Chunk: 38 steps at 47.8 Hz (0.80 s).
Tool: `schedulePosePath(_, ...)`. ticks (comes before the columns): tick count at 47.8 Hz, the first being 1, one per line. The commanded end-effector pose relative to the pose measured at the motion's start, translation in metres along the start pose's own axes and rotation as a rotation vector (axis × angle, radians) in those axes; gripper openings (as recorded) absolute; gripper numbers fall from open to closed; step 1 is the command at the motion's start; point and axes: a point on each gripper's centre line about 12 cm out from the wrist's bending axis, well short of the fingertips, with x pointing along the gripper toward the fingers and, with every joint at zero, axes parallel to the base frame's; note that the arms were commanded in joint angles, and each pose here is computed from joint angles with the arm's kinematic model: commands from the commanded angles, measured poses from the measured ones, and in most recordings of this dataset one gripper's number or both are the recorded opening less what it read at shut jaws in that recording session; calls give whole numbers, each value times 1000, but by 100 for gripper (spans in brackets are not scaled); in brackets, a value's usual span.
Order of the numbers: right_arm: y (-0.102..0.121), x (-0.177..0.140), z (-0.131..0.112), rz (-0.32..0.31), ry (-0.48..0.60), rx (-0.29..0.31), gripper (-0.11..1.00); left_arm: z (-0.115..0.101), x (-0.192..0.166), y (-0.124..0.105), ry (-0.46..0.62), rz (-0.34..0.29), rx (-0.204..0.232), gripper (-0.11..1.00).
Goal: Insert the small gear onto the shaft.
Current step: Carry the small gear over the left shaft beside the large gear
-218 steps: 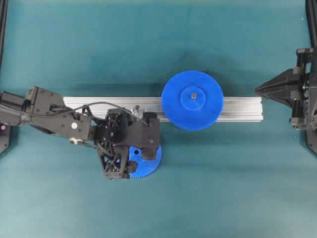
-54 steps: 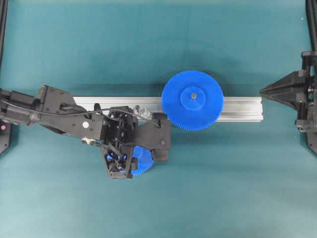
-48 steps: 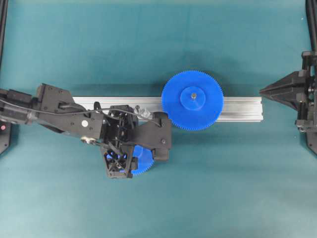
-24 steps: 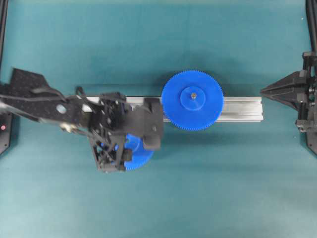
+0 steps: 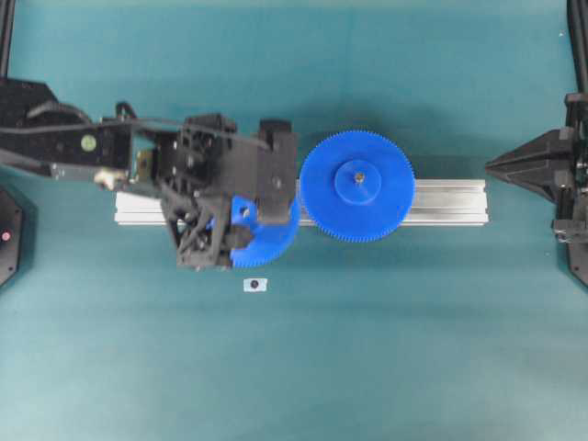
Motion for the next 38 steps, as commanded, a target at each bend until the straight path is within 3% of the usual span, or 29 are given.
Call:
schedulePosePath(1, -1, 0, 5, -4, -14, 10, 11, 14, -13, 7, -57, 15, 3, 71)
schedulePosePath(15, -1, 0, 5, -7, -16, 11, 11, 3, 5, 22, -7, 34, -9, 71)
schedulePosePath(25, -1, 0, 5, -7, -16, 11, 11, 2, 17, 27, -23, 43, 34, 71)
schedulePosePath(38, -1, -1, 6, -6, -19, 11, 11, -1, 28, 27, -27, 43, 27, 71)
